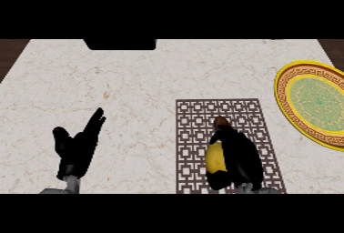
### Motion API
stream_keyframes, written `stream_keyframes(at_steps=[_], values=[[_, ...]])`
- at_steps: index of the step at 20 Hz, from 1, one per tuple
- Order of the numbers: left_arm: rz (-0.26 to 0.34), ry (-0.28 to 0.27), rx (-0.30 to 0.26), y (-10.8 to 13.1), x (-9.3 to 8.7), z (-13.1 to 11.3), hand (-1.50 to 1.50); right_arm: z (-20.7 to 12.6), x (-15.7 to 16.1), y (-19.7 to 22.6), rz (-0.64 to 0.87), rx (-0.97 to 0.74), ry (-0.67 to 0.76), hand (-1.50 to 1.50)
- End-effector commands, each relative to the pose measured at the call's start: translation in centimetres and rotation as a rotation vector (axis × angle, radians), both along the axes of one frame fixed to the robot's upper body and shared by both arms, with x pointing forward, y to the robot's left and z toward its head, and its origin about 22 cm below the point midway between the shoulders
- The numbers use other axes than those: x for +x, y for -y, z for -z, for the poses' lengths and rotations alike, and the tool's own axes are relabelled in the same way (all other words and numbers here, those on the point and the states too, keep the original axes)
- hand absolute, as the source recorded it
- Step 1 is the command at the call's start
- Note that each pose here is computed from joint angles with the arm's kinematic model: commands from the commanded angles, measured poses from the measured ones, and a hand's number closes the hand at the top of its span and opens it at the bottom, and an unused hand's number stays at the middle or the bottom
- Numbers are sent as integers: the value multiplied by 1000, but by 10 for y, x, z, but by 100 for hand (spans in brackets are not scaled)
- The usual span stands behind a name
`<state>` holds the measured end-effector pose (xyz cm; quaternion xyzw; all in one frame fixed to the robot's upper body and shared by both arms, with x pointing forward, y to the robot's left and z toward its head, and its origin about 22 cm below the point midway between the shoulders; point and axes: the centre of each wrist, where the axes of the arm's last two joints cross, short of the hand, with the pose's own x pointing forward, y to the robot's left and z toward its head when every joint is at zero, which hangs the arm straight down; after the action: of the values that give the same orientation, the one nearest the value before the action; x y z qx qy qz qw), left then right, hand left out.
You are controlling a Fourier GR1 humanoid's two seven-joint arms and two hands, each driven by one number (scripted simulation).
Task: Pick the lemon from the placemat and place it in the plate
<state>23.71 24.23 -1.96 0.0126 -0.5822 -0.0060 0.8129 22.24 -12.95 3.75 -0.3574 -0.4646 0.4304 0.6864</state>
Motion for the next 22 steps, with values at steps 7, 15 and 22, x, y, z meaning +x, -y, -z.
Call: stream_keyframes(at_steps=[7,15,22], values=[[8,-55,-19,-6,-14,22,0,-15,-2,10,-4,2,231,150],[2,-40,-31,-8,0,8,0,-46,-44,-17,-114,116,503,150],[-5,-60,-14,2,-19,16,0,-71,-73,14,92,200,681,150]])
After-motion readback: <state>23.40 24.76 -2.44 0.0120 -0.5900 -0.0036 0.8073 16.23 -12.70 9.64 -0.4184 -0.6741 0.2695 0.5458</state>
